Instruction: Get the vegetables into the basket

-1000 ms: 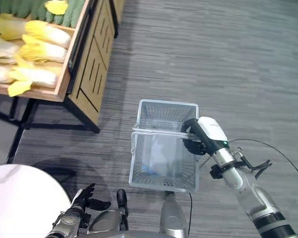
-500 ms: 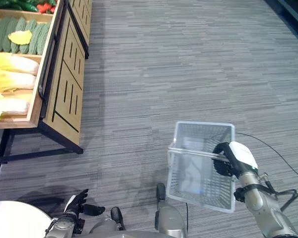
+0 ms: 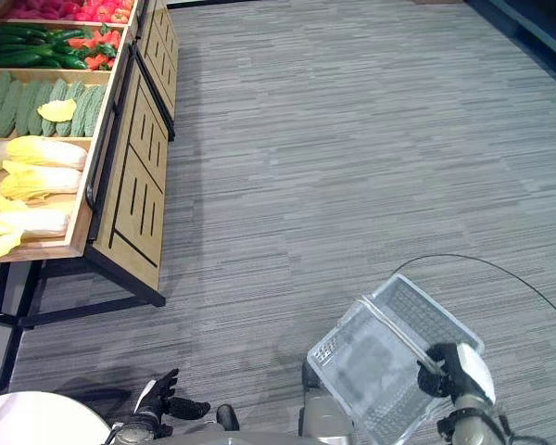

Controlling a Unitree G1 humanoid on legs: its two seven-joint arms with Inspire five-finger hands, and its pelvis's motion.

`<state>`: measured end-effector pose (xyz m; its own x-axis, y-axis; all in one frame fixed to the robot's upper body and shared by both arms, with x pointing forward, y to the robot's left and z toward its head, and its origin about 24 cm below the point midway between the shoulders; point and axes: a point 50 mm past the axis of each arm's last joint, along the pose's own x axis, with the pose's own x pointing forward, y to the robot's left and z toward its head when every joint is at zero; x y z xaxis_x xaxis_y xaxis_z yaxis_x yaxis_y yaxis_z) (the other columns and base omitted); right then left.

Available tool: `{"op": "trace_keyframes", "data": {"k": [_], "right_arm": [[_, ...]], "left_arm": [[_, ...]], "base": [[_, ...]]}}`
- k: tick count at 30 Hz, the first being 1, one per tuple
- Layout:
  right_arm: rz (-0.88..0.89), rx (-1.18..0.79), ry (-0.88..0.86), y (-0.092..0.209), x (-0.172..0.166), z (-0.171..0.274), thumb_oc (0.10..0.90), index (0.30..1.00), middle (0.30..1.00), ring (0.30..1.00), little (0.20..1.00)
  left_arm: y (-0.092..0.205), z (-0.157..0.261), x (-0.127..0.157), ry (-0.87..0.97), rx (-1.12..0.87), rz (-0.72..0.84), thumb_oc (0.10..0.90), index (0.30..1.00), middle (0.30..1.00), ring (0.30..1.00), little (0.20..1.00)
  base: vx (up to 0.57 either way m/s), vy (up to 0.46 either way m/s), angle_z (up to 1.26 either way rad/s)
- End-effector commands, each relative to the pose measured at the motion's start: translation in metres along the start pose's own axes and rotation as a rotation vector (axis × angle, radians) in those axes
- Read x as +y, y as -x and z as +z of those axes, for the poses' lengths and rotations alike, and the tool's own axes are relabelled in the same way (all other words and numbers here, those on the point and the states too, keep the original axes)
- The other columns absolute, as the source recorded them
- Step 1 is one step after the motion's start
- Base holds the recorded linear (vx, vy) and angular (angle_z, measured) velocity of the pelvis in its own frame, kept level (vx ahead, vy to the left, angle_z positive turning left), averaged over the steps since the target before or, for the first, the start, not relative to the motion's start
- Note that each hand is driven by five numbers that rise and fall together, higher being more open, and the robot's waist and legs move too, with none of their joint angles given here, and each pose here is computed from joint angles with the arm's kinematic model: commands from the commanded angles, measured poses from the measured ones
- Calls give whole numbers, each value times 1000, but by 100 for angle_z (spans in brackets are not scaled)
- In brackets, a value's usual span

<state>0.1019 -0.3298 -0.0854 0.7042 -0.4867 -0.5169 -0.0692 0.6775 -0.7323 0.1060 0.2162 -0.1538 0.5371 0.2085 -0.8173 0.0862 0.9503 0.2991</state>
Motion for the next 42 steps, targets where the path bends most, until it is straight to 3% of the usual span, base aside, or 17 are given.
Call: {"op": "trace_keyframes", "data": {"k": [1,8,15,25,42], "right_arm": [[-248,-181,-109,-20,-52,43,400,300,300,300,300],[-229,-55,-248,-19,-31,25,400,300,300,300,300],[-169,-45,-205,-18,-18,24,400,300,300,300,300],[-154,-44,-94,-10,-26,9,400,300,300,300,300],[-144,-56,-99,-17,-16,23,400,300,300,300,300]], "left_arm": [[-7,21,12,-28,-70,59,900,1000,1000,1000,1000],[-8,29,6,-17,-91,58,900,1000,1000,1000,1000],[-10,37,9,-32,-112,66,900,1000,1000,1000,1000],[-13,52,17,-64,-156,84,900,1000,1000,1000,1000],[-14,67,17,-93,-215,108,900,1000,1000,1000,1000]], "base": [[49,-26,0],[50,-27,2],[1,-64,-1],[85,-121,6],[219,175,-33]]}}
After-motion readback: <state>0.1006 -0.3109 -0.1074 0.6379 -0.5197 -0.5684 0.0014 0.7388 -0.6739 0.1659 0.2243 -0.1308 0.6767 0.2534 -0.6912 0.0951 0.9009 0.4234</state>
